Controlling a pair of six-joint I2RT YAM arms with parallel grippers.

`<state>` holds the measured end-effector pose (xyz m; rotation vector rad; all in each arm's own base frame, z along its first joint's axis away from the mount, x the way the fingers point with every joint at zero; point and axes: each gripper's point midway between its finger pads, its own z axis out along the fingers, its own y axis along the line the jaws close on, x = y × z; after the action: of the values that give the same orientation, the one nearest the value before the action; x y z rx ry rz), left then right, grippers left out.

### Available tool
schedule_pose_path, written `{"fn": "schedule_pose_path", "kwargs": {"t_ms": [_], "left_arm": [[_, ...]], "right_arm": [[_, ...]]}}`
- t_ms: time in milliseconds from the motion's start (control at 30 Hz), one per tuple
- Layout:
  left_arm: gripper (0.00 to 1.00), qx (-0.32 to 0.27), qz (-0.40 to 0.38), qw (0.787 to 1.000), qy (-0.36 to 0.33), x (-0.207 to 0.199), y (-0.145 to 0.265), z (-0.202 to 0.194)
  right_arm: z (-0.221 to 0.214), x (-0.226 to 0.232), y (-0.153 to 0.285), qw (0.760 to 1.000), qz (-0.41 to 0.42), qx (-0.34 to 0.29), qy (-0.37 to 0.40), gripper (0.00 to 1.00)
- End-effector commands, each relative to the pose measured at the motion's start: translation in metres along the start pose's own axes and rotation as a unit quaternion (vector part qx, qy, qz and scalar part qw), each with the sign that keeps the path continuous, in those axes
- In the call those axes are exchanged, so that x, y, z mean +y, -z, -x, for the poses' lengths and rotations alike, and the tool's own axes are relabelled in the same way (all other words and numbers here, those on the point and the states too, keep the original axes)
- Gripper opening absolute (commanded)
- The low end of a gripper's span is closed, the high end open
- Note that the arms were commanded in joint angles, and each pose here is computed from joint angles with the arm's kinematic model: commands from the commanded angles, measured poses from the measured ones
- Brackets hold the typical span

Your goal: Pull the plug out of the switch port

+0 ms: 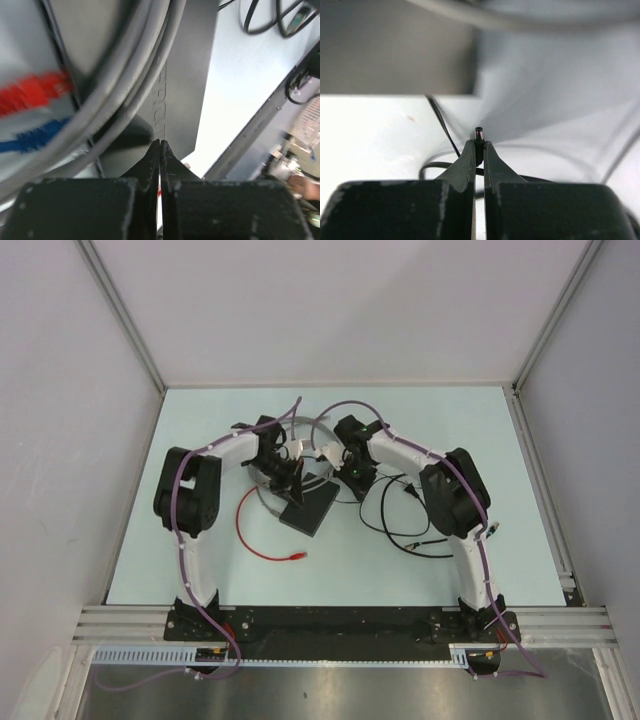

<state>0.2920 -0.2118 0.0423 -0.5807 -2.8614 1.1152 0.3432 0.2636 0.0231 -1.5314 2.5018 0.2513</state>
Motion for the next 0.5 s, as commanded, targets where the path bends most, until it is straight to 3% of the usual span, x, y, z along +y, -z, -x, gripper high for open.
{"fn": "schedule_pose_path", "kwargs": {"t_ms": [0, 200, 467], "left_arm": [[0.00, -0.075, 0.001, 0.994, -0.083, -0.017, 0.036, 0.048], [0.10, -0.122, -0.011, 0.986, -0.115, -0.033, 0.071, 0.057], [0.29, -0.133, 0.023, 0.981, -0.136, -0.025, 0.079, 0.048]], "right_arm": [[-0.025, -0.041, 0.035, 0.996, -0.036, -0.004, -0.085, 0.00], [-0.027, -0.112, 0.063, 0.984, -0.094, -0.048, -0.143, 0.00], [-0.009, -0.179, 0.095, 0.969, -0.158, -0.113, -0.153, 0.00]]}}
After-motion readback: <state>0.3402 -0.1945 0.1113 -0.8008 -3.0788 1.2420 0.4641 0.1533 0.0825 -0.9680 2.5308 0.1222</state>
